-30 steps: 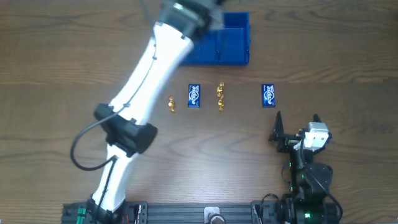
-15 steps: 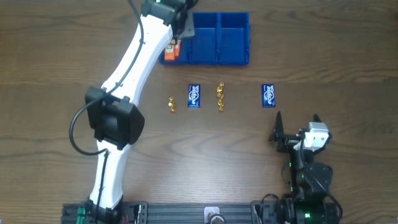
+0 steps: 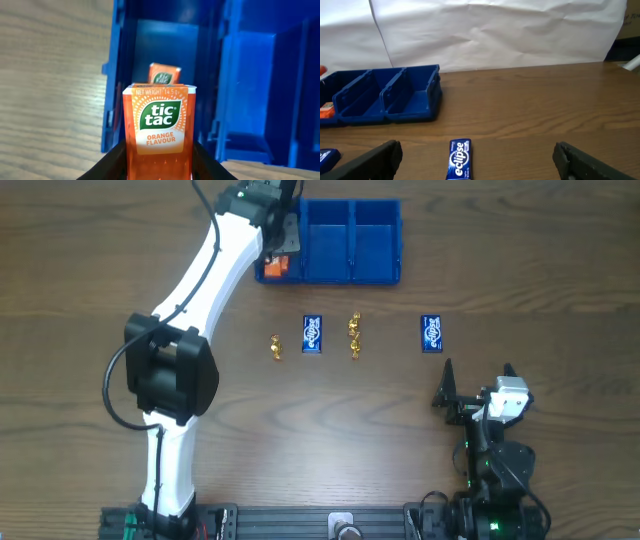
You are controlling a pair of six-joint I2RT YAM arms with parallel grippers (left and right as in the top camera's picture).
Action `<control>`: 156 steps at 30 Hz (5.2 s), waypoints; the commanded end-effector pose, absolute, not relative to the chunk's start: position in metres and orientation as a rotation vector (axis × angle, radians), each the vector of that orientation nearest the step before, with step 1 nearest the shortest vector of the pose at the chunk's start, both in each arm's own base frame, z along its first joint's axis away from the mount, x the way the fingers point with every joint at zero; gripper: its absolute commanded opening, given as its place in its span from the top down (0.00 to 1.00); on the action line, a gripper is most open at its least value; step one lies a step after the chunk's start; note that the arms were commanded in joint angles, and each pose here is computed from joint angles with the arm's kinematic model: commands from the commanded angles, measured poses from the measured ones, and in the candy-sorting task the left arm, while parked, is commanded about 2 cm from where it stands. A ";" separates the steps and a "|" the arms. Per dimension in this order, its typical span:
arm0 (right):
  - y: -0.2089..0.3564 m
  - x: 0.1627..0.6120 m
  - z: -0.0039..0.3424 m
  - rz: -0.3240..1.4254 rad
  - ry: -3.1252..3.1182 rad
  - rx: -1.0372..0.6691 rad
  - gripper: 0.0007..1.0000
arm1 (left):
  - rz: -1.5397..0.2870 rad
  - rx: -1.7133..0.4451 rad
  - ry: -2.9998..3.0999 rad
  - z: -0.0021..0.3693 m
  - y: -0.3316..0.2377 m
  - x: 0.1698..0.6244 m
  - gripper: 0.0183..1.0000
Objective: Sort Candies Into Trays
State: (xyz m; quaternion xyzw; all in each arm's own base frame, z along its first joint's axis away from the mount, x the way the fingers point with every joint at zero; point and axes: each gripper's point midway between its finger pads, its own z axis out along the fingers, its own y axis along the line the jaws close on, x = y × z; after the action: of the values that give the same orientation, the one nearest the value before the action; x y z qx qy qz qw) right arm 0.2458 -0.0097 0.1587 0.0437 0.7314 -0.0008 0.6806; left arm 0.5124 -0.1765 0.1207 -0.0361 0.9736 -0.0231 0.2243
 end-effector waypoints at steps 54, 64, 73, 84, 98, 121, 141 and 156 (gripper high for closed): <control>-0.010 0.246 0.158 -0.010 1.639 0.086 0.00 | -0.068 -0.023 1.760 0.235 -0.010 0.223 0.00; -0.010 0.246 0.158 -0.010 1.639 0.086 0.00 | -0.136 0.028 1.698 0.176 -0.024 0.239 0.00; -0.010 0.246 0.158 -0.010 1.639 0.086 0.00 | -0.181 -0.014 1.724 0.138 -0.022 0.243 0.00; -0.010 0.246 0.158 -0.010 1.639 0.086 0.00 | -0.177 -0.031 1.724 0.138 -0.019 0.243 0.00; -0.008 0.246 0.160 0.000 1.632 0.078 0.00 | -0.177 -0.031 1.724 0.138 -0.019 0.243 0.00; 0.009 0.272 0.255 0.063 2.067 -0.006 0.00 | -0.177 -0.031 1.724 0.138 -0.019 0.243 0.00; 0.024 0.366 0.051 0.089 3.021 -0.016 0.00 | -0.177 -0.031 1.724 0.138 -0.019 0.243 0.00; 0.023 0.373 0.017 0.044 3.061 -0.004 0.04 | -0.177 -0.031 1.724 0.138 -0.019 0.243 0.00</control>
State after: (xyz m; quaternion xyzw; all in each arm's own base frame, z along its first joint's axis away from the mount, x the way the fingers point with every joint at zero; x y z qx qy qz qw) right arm 0.3691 0.0250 0.0183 -0.0040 0.9989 0.0274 0.0386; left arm 0.2435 -0.0170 0.1544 -0.0148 0.7443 -0.0701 0.6640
